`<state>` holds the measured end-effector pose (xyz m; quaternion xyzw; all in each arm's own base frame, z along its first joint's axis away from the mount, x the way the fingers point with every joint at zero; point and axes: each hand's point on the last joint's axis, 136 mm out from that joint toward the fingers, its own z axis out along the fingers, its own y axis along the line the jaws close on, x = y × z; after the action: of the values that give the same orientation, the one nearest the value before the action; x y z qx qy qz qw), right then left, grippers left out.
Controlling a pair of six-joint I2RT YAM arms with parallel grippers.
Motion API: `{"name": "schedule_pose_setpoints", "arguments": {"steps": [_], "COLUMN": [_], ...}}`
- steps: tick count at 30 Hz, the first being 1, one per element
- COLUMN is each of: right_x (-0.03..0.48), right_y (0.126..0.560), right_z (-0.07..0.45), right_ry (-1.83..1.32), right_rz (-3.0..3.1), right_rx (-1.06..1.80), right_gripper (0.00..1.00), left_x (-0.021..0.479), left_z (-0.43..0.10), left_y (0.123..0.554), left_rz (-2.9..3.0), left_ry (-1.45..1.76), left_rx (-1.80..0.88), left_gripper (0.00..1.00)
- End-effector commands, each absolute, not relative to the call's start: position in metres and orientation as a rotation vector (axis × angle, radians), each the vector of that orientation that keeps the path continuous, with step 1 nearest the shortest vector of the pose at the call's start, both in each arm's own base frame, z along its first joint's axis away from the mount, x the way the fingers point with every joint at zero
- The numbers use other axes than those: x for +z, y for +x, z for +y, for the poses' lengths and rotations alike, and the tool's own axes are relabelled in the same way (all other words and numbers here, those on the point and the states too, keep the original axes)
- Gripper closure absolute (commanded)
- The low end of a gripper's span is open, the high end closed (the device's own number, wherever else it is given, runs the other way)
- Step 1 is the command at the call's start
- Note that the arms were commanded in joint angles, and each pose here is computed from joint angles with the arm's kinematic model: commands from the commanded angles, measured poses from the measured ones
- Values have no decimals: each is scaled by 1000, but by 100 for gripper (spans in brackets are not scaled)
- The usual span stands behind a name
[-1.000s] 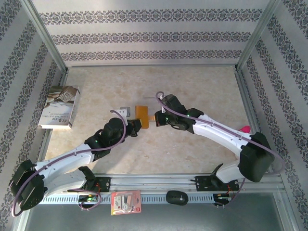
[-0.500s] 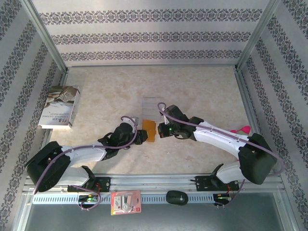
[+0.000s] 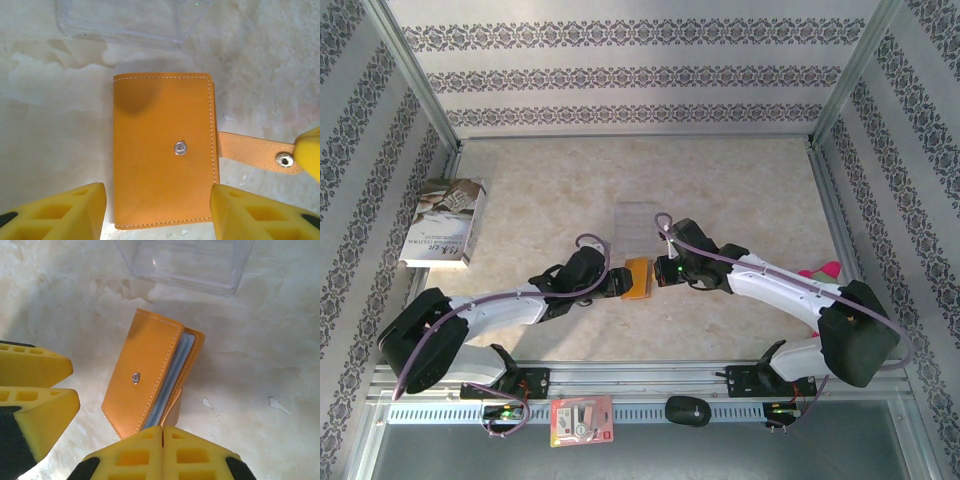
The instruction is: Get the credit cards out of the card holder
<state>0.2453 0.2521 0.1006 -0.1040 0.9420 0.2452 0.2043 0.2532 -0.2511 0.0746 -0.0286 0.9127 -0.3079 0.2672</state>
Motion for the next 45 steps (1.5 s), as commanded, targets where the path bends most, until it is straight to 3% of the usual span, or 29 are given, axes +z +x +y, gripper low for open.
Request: {"name": "schedule_pose_setpoints", "arguments": {"steps": [1, 8, 20, 32, 45], "right_x": [115, 141, 154, 78, 42], "right_y": [243, 240, 239, 222, 266], "right_z": [254, 276, 309, 212, 159], "right_ry": [-283, -332, -416, -75, 167], "right_rz": [2607, 2563, 2549, 2773, 2755], "right_rx": [740, 856, 921, 583, 342], "right_gripper": [100, 100, 100, 100, 100], "left_x": [73, 77, 97, 90, 73], "left_z": [-239, -215, -201, -206, -241], "left_y": [249, 244, 241, 248, 262], "left_rz": [2474, 2445, 2352, 2374, 2440], "left_ry": [-74, -95, -111, -69, 28], "left_rx": [-798, -741, -768, -726, -791], "left_gripper": [40, 33, 30, 30, 33]}}
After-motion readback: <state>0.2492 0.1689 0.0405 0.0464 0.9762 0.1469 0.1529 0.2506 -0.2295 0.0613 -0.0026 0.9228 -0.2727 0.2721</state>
